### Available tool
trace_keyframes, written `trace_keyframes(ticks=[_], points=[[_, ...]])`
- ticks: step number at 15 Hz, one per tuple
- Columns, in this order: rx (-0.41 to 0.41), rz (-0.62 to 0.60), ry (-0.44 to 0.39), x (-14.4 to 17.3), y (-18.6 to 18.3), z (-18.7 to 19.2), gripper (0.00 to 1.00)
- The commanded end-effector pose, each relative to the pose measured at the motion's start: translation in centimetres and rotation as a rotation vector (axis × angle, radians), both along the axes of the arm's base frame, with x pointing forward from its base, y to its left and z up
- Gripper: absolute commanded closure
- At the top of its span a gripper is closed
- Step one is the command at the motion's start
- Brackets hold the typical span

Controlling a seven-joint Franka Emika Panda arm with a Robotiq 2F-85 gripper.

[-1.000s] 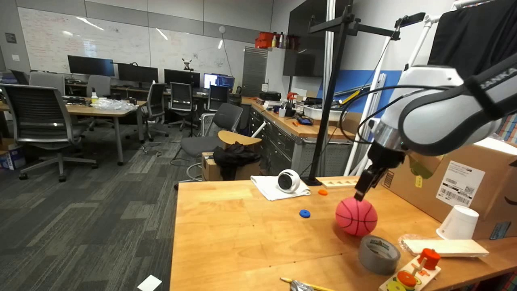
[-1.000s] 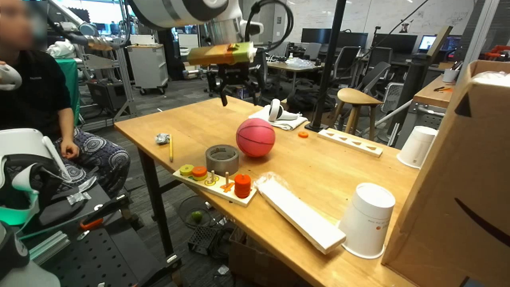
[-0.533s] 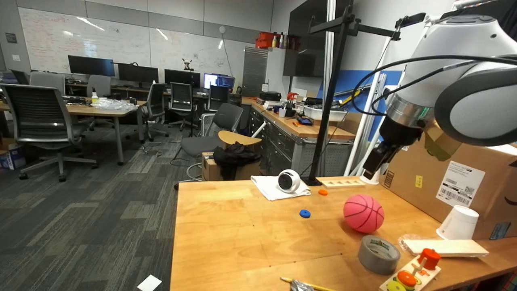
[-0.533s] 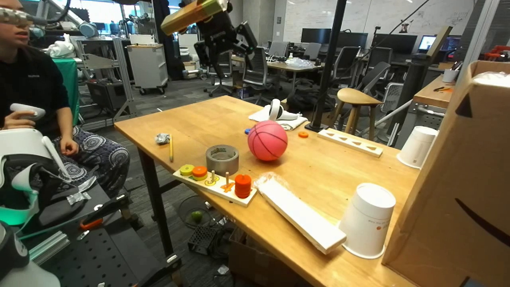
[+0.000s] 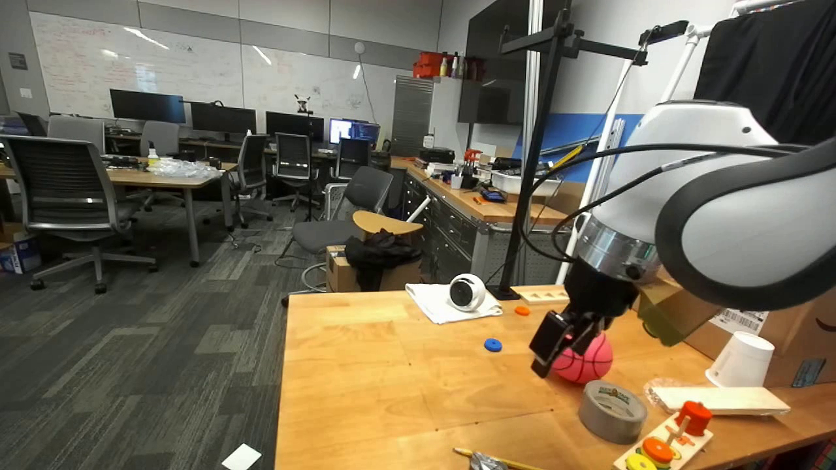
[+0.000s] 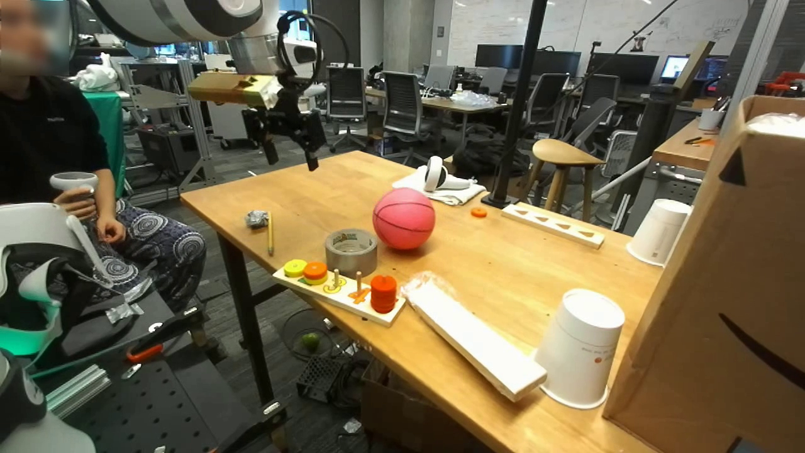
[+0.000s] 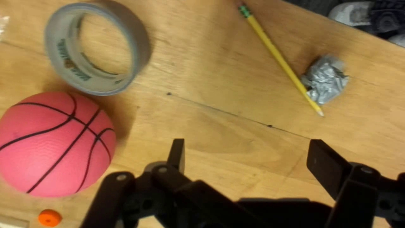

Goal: Push the basketball between the two cups

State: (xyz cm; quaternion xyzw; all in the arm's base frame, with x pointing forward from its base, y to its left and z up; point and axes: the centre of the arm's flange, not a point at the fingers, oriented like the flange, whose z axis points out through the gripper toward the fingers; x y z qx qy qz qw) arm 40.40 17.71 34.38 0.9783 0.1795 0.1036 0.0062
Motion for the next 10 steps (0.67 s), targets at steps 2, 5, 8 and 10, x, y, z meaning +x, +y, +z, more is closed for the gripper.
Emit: trace_keyframes(ticks=[2,5,8,10], points=[[0.176,0.044,0.018,0.1,4.4,-2.1,0.0],[0.241,0.1,0.019,0.0,6.4,-3.3,0.0],[0.306,0.156,0.044,0.2,7.8,-4.4,0.0],[0.344,0.192,0.054,0.6,8.9,-4.7,0.0]])
